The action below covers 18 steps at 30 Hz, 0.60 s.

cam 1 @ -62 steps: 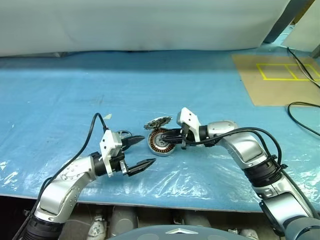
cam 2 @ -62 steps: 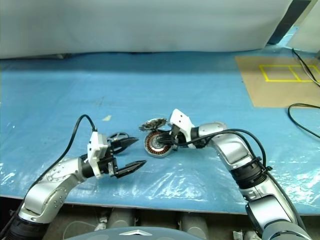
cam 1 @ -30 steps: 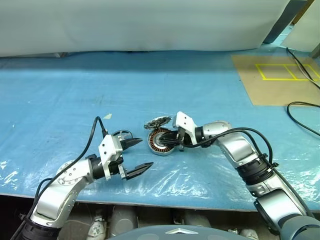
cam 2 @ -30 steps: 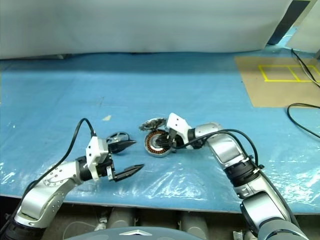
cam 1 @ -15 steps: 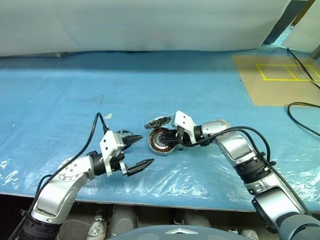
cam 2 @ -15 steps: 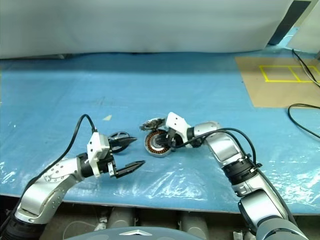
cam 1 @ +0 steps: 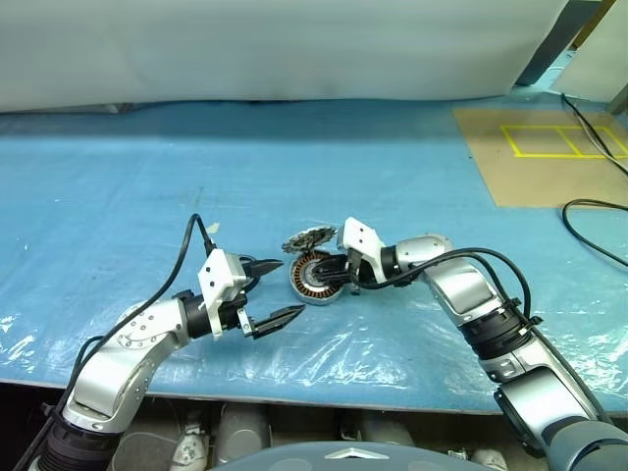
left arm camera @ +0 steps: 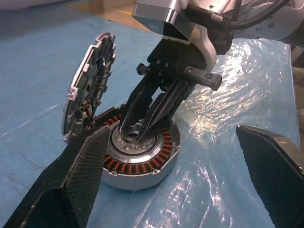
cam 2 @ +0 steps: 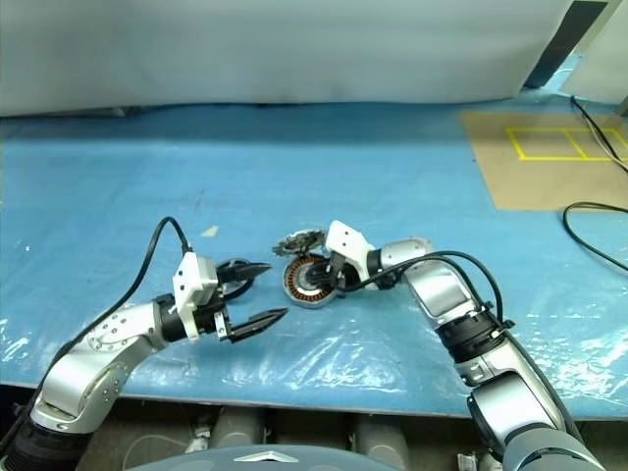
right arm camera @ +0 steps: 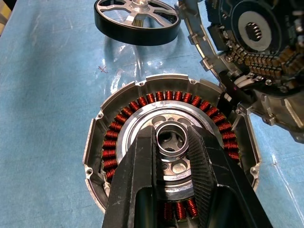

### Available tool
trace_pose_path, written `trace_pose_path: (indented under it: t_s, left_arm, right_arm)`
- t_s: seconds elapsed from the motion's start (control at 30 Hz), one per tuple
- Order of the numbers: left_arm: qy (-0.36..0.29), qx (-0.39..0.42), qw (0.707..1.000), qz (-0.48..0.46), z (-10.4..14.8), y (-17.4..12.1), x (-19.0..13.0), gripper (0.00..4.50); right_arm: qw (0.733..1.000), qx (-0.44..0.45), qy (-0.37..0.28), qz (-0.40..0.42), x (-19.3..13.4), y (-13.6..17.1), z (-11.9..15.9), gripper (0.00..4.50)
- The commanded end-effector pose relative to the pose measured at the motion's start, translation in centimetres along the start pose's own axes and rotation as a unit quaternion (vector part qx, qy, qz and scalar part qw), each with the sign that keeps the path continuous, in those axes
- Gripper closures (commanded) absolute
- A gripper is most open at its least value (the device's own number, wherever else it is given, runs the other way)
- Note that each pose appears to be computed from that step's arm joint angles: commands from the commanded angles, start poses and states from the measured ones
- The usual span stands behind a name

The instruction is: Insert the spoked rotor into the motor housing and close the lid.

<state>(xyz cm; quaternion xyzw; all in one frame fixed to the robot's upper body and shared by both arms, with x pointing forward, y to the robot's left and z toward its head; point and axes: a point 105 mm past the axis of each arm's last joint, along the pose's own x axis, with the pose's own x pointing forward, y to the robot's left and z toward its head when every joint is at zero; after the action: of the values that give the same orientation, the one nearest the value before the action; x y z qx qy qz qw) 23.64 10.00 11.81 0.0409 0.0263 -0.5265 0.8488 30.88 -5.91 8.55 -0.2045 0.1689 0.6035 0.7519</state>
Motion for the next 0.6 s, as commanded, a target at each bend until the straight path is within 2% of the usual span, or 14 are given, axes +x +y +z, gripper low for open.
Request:
trace_pose_path:
  t_s: [0.03,0.07,0.27,0.6]
  left_arm:
    - [-0.015,0.017,1.000,-0.008,1.4,-0.4,0.3,0.00]
    - [-0.015,0.017,1.000,-0.008,1.5,-0.3,0.3,0.00]
    - [-0.014,0.015,1.000,-0.006,1.7,-0.1,0.3,0.00]
    - [-0.014,0.014,1.000,-0.007,2.1,0.3,0.6,0.00]
  right_arm:
    - [1.000,-0.007,0.002,-0.002,0.0,-0.2,0.2,3.93]
    - [1.000,-0.008,0.003,-0.001,0.1,-0.1,0.2,3.93]
    - [1.000,-0.001,-0.001,0.006,0.0,-0.1,0.5,1.95]
    - [0.997,0.023,-0.066,0.019,-1.7,-0.3,3.5,1.95]
